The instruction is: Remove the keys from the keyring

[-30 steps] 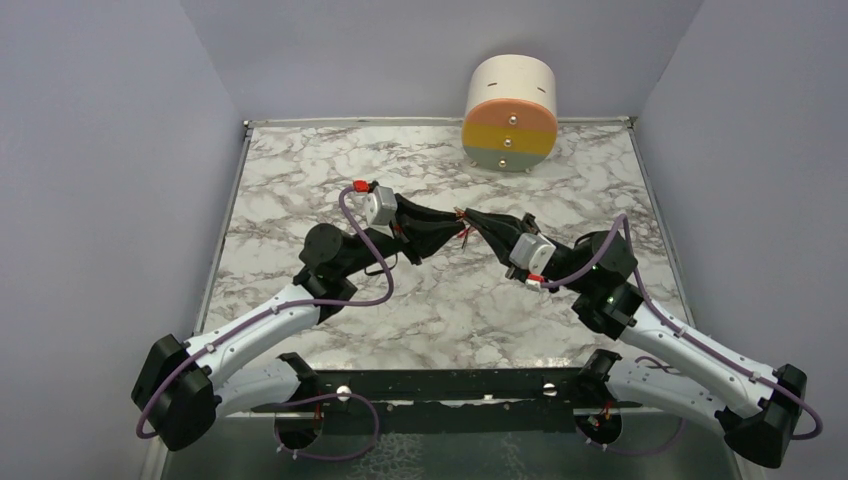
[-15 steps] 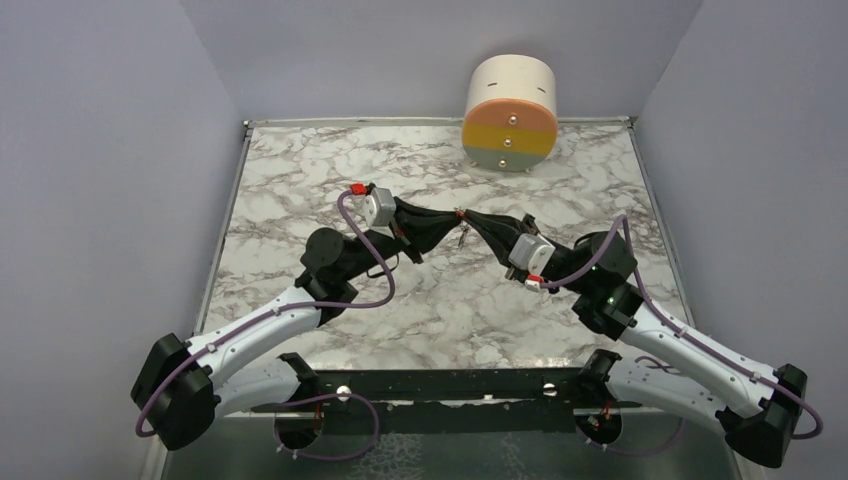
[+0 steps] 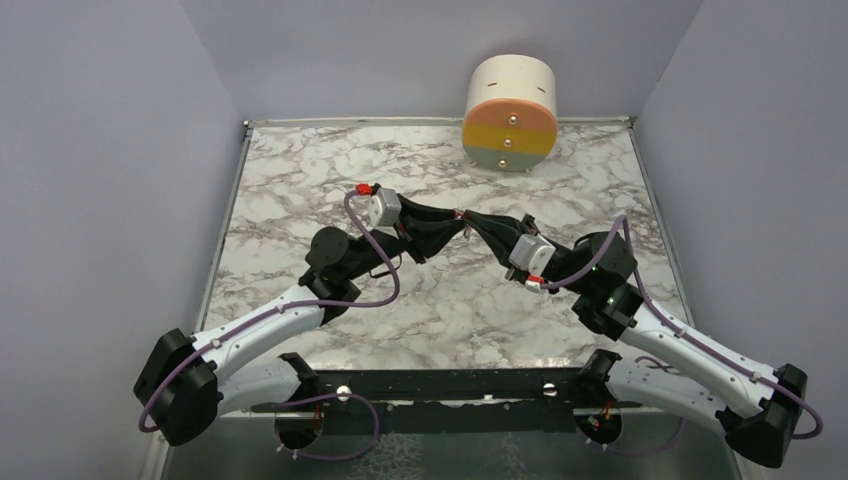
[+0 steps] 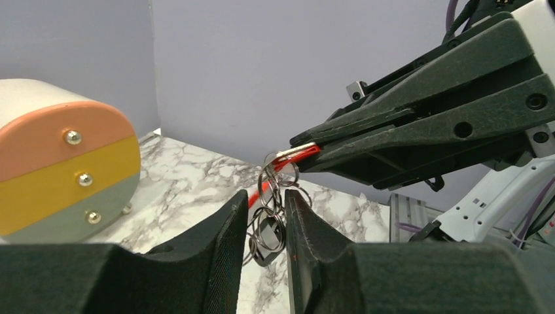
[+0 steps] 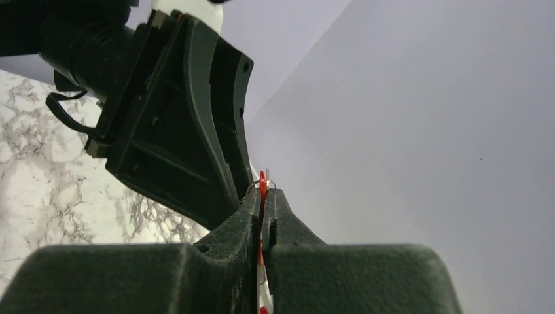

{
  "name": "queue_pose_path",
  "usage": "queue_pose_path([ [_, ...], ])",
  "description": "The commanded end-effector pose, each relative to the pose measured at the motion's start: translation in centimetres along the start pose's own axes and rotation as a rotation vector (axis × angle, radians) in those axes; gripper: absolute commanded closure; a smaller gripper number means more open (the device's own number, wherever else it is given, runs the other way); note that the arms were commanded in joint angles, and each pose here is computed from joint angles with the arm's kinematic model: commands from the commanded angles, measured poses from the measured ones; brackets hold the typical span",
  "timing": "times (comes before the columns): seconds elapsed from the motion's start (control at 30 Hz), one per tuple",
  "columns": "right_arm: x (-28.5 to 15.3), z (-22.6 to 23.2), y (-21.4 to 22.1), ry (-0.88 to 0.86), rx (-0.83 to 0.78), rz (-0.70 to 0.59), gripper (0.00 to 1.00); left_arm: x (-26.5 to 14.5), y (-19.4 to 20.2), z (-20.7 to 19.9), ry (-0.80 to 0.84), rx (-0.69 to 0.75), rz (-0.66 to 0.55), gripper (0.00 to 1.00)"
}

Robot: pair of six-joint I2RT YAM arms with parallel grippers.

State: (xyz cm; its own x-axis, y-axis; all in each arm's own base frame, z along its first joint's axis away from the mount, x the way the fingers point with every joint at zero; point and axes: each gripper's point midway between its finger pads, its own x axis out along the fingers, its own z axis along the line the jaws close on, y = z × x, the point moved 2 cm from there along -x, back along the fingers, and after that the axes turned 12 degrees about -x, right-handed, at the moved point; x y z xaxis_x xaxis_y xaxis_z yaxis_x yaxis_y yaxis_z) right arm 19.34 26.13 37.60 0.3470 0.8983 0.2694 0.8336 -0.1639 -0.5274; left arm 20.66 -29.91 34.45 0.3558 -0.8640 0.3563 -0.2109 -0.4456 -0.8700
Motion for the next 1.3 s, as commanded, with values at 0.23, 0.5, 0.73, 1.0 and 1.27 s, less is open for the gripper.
queue_pose_path([
  [0.23, 0.1, -1.2, -1.5, 0.050, -0.016, -0.056, 0.98, 0.1, -0.4, -0.4, 0.016, 0.026, -0.040, 0.89],
  [0.5, -0.2, -1.6, -1.5, 0.075, -0.022, -0.052, 0.98, -1.1, -1.1, -0.7, 0.010, 0.073, -0.088, 1.00],
  [0.73, -0.6, -1.9, -1.3, 0.103, -0.033, -0.035, 0.98, -1.2, -1.0, -1.2, 0.038, 0.102, -0.084, 1.00],
  [1.0, -0.5, -1.9, -1.2, 0.098, -0.037, -0.027, 0.98, -1.0, -0.5, -1.4, 0.062, 0.109, -0.064, 1.00],
  [1.27, 0.0, -1.8, -1.7, 0.091, -0.032, -0.068, 0.98, -0.5, 0.4, -1.8, 0.106, 0.110, -0.024, 1.00],
])
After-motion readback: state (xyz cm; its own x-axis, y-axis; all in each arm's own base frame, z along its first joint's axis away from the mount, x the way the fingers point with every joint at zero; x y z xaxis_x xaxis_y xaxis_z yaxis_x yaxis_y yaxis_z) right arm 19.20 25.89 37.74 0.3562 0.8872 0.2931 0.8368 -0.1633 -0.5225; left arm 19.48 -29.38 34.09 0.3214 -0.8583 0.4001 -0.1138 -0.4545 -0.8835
